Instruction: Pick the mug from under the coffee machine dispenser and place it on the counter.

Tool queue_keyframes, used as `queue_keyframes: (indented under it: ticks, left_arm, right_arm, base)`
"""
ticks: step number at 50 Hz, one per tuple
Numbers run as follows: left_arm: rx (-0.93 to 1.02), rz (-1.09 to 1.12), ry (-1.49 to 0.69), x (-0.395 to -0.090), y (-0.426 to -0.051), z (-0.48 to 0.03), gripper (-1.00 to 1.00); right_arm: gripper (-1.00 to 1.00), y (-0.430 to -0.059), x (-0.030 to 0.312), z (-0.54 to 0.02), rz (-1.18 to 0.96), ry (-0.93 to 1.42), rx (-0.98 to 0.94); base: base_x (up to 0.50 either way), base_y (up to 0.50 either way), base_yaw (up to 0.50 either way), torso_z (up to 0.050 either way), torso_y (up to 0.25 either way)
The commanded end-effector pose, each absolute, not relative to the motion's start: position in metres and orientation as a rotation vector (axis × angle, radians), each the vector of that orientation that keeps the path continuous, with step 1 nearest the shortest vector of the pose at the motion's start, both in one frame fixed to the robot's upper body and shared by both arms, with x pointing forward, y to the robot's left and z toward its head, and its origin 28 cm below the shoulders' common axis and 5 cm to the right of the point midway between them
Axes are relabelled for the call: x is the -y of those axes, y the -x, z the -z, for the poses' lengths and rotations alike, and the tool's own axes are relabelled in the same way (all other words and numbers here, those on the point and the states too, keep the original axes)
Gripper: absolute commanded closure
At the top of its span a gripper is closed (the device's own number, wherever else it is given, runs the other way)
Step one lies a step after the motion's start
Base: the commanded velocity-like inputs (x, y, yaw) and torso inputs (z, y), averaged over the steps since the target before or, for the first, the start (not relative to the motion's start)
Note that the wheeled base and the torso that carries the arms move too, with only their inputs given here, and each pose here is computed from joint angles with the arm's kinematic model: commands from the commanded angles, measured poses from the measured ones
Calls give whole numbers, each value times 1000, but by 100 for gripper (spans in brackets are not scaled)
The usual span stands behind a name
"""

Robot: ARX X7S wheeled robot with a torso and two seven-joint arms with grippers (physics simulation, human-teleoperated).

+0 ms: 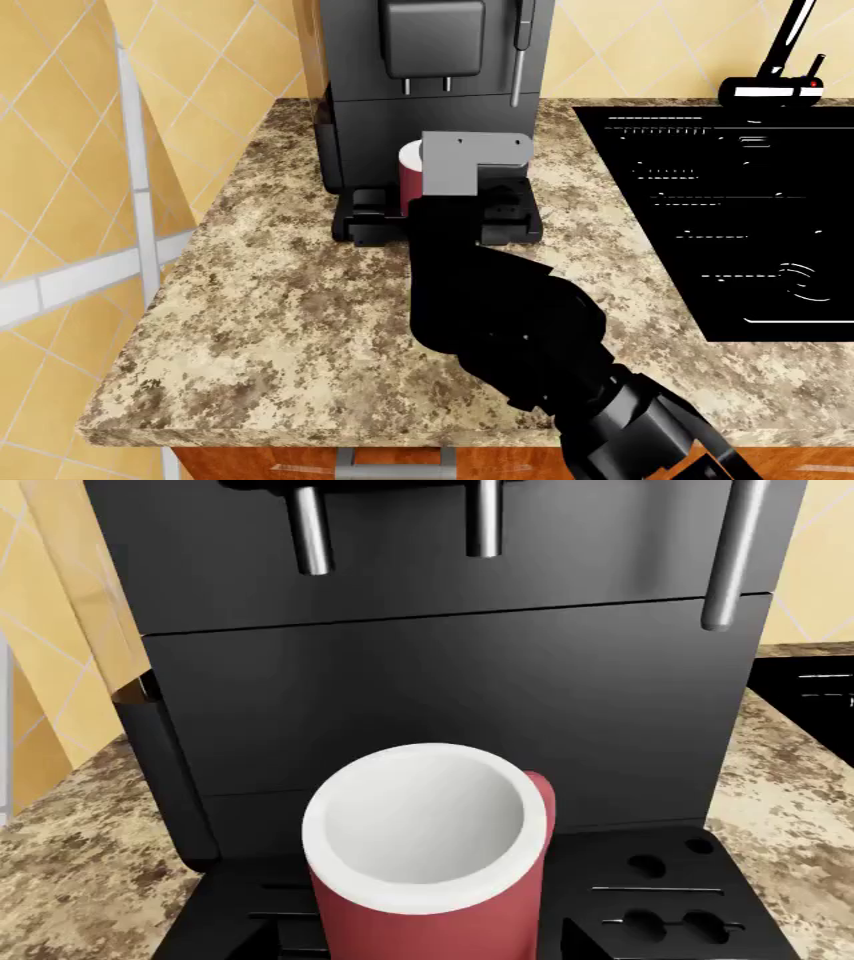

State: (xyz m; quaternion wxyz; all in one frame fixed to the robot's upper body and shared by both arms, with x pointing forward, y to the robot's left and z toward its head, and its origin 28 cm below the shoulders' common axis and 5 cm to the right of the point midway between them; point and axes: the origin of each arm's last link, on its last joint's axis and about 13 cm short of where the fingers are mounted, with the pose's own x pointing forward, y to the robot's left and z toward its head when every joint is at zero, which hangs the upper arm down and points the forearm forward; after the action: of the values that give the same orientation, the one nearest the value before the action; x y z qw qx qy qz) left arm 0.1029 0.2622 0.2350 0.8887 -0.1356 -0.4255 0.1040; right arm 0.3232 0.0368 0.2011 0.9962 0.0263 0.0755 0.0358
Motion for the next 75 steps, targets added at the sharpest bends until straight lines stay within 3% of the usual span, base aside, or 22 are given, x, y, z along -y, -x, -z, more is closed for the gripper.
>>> queue_keyframes:
  ticks: [1, 5, 6, 33, 75]
  left_arm:
    - [885, -216, 282, -262, -103, -235, -100]
    - [887, -217, 282, -262, -102, -235, -100]
    - [887, -217, 283, -262, -102, -235, -100]
    - [886, -217, 282, -262, -103, -236, -100]
    - [889, -217, 282, -263, -102, -235, -100]
  right_arm:
    - [-100, -326, -38, -202, -59, -44, -148]
    - [-100, -326, -40, -199, -69, -25, -148]
    - [100, -326, -40, -198, -68, -22, -146]
    - [100, -321, -38, -205, -75, -8, -113]
    - [100, -285, -62, -226, -274, -39, -3]
  base:
    - [0, 0, 0, 0, 0]
    - [0, 0, 0, 0, 0]
    - [0, 0, 0, 0, 0]
    - [0, 0, 0, 0, 0]
    - [0, 0, 0, 0, 0]
